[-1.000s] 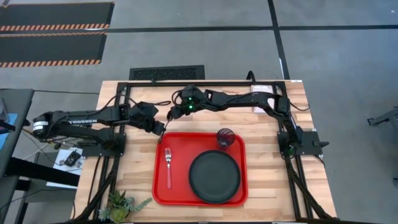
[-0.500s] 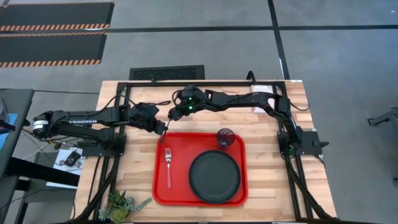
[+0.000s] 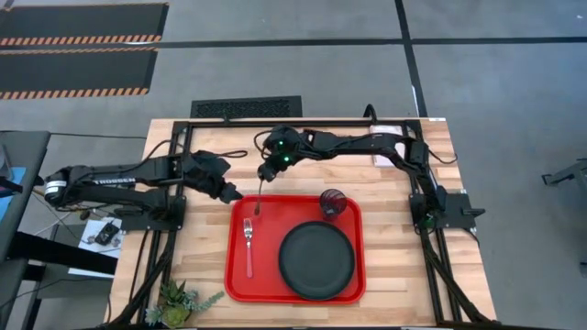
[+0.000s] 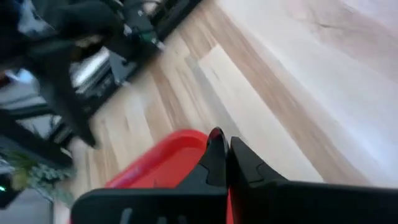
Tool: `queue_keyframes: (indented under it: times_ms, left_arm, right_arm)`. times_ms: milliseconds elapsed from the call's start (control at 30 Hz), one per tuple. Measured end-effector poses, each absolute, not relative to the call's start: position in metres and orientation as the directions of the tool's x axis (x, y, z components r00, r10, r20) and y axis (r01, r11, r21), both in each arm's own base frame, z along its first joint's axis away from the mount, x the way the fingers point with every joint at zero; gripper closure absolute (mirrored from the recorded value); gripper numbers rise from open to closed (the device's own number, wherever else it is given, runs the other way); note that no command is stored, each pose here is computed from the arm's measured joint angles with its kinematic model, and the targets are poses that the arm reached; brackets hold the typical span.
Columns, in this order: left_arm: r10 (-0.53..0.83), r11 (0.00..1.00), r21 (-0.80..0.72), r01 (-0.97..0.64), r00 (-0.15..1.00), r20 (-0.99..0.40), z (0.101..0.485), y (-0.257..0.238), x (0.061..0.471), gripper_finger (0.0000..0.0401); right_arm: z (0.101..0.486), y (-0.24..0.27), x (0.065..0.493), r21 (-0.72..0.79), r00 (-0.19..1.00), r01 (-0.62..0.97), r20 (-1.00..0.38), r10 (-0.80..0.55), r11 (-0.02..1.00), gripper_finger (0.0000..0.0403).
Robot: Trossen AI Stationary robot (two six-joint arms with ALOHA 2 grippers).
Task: Pick and place plate/cup/fork/spoon on tray
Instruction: Put the spoon into the red serving tray
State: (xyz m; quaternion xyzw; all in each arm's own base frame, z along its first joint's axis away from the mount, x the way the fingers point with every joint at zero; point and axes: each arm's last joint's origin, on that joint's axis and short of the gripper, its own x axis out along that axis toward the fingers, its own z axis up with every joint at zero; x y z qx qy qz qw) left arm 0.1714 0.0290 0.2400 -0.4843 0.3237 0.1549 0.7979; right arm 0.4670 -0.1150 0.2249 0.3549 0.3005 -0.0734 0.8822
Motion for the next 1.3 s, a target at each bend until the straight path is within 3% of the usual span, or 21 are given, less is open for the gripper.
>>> queue_keyframes:
  times_ms: [200,400,600,1067,1300]
  left_arm:
    - [-0.106,0.458,-0.703,-0.544,0.752,-0.651,0.246,0.025,0.158,0.0266]
    - [-0.044,0.451,-0.716,-0.532,0.788,-0.614,0.255,0.024,0.147,0.0258]
    - [0.053,0.443,-0.710,-0.548,0.806,-0.589,0.260,0.026,0.140,0.0257]
    - [0.096,0.411,-0.709,-0.573,0.801,-0.591,0.260,0.027,0.140,0.0257]
    - [0.120,0.418,-0.695,-0.586,0.793,-0.597,0.260,0.027,0.140,0.0257]
  right_arm:
    - [0.226,-0.091,0.472,0.601,0.799,0.179,-0.551,0.242,0.779,0.0400]
    - [0.208,-0.044,0.476,0.635,0.800,0.030,-0.478,0.362,0.772,0.0400]
    - [0.180,-0.012,0.470,0.652,0.831,0.040,-0.443,0.337,0.757,0.0399]
    - [0.161,0.008,0.463,0.627,0.834,0.070,-0.463,0.300,0.776,0.0400]
    - [0.130,0.018,0.473,0.698,0.817,0.101,-0.465,0.341,0.709,0.0395]
